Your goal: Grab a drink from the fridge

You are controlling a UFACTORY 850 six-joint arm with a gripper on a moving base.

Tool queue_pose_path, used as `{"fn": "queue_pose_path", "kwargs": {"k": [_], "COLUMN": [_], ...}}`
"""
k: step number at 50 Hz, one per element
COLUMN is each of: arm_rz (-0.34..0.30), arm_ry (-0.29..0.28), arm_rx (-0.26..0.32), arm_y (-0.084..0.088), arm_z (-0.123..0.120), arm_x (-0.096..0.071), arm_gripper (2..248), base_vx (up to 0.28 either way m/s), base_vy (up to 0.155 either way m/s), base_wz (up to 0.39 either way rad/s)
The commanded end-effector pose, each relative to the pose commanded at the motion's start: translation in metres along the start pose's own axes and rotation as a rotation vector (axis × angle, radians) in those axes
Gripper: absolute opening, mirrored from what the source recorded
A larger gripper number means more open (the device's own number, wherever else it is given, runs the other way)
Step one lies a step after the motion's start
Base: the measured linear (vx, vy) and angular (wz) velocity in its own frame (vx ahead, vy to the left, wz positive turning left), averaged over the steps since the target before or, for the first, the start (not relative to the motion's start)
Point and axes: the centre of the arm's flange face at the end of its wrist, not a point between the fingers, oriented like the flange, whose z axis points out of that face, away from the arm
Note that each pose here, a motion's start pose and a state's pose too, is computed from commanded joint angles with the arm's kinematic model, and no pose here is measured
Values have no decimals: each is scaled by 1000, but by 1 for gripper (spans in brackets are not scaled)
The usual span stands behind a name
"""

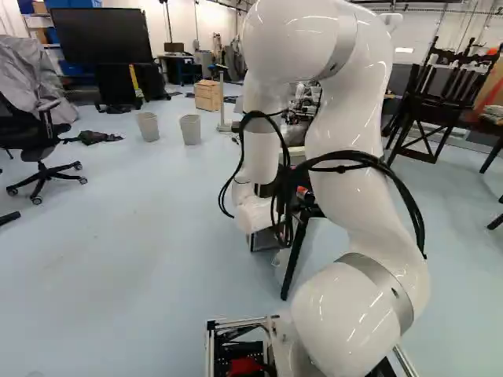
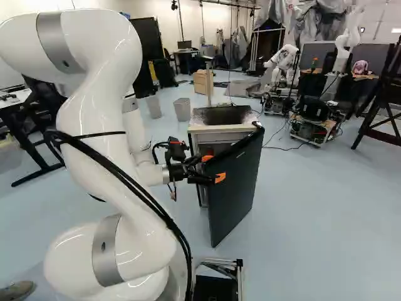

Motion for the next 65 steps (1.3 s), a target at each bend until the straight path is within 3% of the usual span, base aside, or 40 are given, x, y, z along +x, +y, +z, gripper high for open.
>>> {"fn": "queue_pose_path", "kwargs": {"k": [20,38,65], "arm_rz": [-32,-35,45], "arm_ry": [23,37,25], "arm_rx": [-77,-190,-359], "arm_y": [34,57,54], "arm_z": [5,21,71], "arm_x": [0,3,13], "arm_gripper": [247,247,247], "base_vx": [0,0,0], "base_vy": [0,0,0], "base_wz": [0,0,0]}}
